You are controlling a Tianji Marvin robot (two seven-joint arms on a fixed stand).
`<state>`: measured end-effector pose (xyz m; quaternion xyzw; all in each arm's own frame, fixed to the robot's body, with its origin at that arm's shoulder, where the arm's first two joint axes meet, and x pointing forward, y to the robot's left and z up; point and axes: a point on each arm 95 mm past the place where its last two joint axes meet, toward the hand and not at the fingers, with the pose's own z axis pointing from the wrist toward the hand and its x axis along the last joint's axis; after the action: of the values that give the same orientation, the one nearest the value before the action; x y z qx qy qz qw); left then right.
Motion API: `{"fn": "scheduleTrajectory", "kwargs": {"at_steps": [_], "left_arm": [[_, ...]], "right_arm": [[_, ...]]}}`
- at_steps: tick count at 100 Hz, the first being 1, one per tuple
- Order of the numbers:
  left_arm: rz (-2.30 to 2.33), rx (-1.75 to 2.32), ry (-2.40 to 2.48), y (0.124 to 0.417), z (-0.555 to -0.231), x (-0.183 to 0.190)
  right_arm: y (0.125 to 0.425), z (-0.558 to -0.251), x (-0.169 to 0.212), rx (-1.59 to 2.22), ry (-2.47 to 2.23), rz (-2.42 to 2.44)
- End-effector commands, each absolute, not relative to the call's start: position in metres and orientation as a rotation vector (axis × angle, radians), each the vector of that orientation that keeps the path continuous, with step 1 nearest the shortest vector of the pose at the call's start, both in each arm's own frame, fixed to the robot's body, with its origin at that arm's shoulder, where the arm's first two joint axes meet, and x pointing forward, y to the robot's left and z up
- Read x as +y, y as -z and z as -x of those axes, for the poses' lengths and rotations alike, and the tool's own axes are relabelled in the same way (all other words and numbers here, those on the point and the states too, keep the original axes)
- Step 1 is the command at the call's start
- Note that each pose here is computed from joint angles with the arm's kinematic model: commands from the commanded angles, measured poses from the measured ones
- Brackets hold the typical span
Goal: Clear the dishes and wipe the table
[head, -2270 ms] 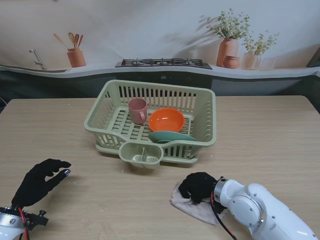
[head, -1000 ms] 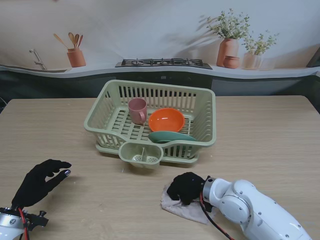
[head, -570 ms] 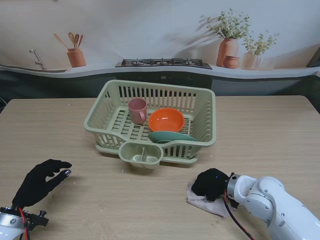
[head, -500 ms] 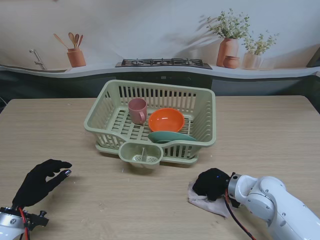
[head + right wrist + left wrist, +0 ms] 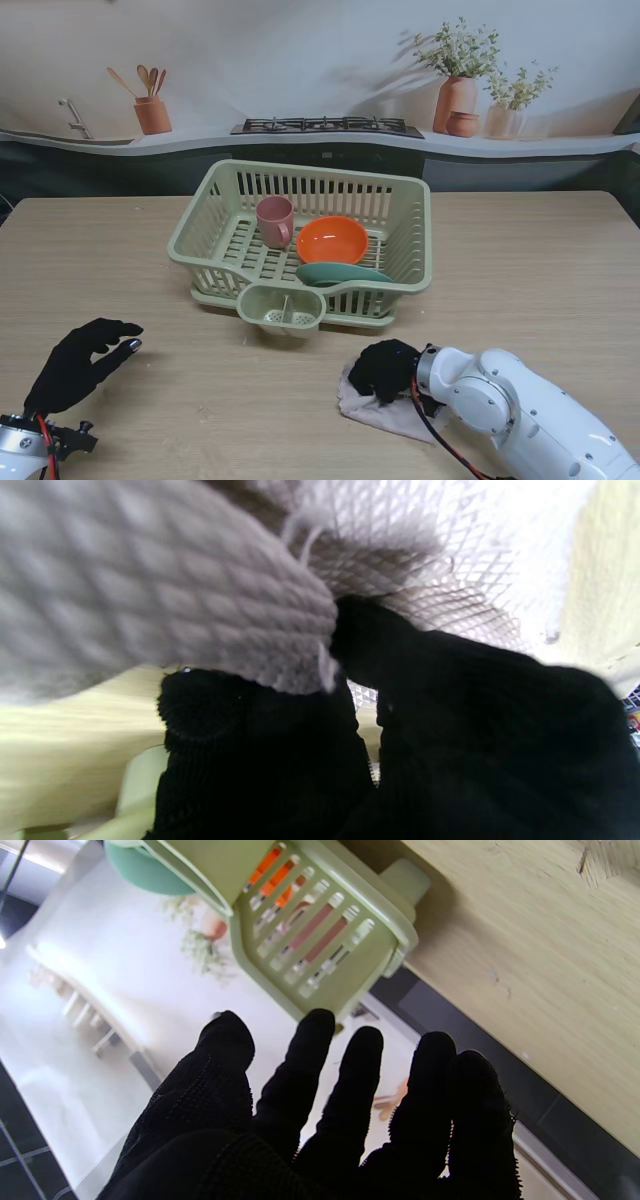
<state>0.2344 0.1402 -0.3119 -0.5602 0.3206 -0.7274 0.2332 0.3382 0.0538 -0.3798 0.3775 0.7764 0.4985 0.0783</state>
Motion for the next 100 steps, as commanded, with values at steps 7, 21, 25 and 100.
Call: {"fn": "scheduleTrajectory", "kwargs": {"at_steps": [7, 21, 25, 100], "left_arm": [[1.545, 0.888, 2.003, 0.312, -0.233, 0.138], [1.549, 0.889, 2.002, 0.312, -0.233, 0.138], [1.551, 0.89, 2.0, 0.312, -0.233, 0.138], [1.571, 0.906, 1.99, 0.313, -0.238, 0.137]], "right_arm": [[0.396, -0.325, 0.079, 2.377, -1.497, -1.189], [0.388, -0.326, 0.097, 2.343, -1.568, -1.208], [0.385, -0.326, 0.1, 2.324, -1.591, -1.219], [0.344, -0.312, 0.093, 2.064, -1.884, -1.536]]}}
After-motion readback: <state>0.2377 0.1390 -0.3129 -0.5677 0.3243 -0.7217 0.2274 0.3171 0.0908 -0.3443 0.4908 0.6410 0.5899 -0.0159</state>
